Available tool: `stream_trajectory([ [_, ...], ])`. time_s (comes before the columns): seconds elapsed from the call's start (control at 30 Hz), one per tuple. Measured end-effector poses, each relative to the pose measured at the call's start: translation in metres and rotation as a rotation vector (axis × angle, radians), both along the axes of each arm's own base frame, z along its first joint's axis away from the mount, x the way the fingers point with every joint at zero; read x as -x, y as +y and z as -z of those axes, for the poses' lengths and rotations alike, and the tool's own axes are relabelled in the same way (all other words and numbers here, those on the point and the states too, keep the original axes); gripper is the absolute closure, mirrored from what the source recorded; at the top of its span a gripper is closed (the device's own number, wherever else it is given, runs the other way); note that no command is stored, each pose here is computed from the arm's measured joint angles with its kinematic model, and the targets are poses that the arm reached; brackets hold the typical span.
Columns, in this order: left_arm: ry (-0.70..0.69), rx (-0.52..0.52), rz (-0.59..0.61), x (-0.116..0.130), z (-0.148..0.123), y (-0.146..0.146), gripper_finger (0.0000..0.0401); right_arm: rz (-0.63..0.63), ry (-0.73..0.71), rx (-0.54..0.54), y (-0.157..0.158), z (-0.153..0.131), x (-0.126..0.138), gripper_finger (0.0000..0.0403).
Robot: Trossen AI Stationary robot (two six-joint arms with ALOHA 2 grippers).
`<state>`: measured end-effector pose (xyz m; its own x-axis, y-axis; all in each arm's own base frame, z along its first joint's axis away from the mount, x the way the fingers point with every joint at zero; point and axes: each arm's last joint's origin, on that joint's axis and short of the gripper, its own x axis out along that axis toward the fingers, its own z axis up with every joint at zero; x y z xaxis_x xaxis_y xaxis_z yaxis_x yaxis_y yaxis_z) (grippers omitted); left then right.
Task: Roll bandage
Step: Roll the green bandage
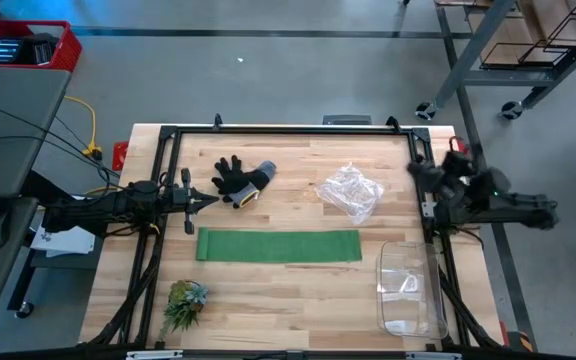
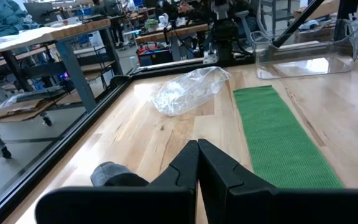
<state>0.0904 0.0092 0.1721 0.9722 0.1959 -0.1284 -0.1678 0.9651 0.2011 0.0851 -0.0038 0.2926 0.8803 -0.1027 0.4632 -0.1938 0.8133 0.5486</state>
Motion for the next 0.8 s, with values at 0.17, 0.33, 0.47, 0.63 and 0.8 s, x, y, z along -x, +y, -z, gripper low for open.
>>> stream_trajectory([
  [0.17, -0.001, 0.0, 0.0, 0.0, 0.0, 0.0, 0.04, -0.212, 0.343, 0.241, 0.007, -0.031, -0.056, 0.0403],
  [0.33, 0.0, 0.0, 0.0, 0.0, 0.0, 0.0, 0.04, -0.227, 0.639, 0.308, 0.006, -0.026, -0.113, 0.0403],
  [0.47, 0.0, 0.0, 0.0, 0.0, 0.0, 0.0, 0.04, -0.22, 0.706, 0.267, 0.0, -0.024, -0.145, 0.0403],
  [0.63, -0.011, 0.001, 0.0, 0.0, -0.001, 0.0, 0.04, -0.215, 0.748, 0.039, -0.01, -0.028, -0.173, 0.0403],
  [0.8, -0.272, 0.289, 0.012, -0.001, -0.021, -0.001, 0.04, -0.193, 0.635, -0.006, -0.014, -0.06, -0.199, 0.0403],
])
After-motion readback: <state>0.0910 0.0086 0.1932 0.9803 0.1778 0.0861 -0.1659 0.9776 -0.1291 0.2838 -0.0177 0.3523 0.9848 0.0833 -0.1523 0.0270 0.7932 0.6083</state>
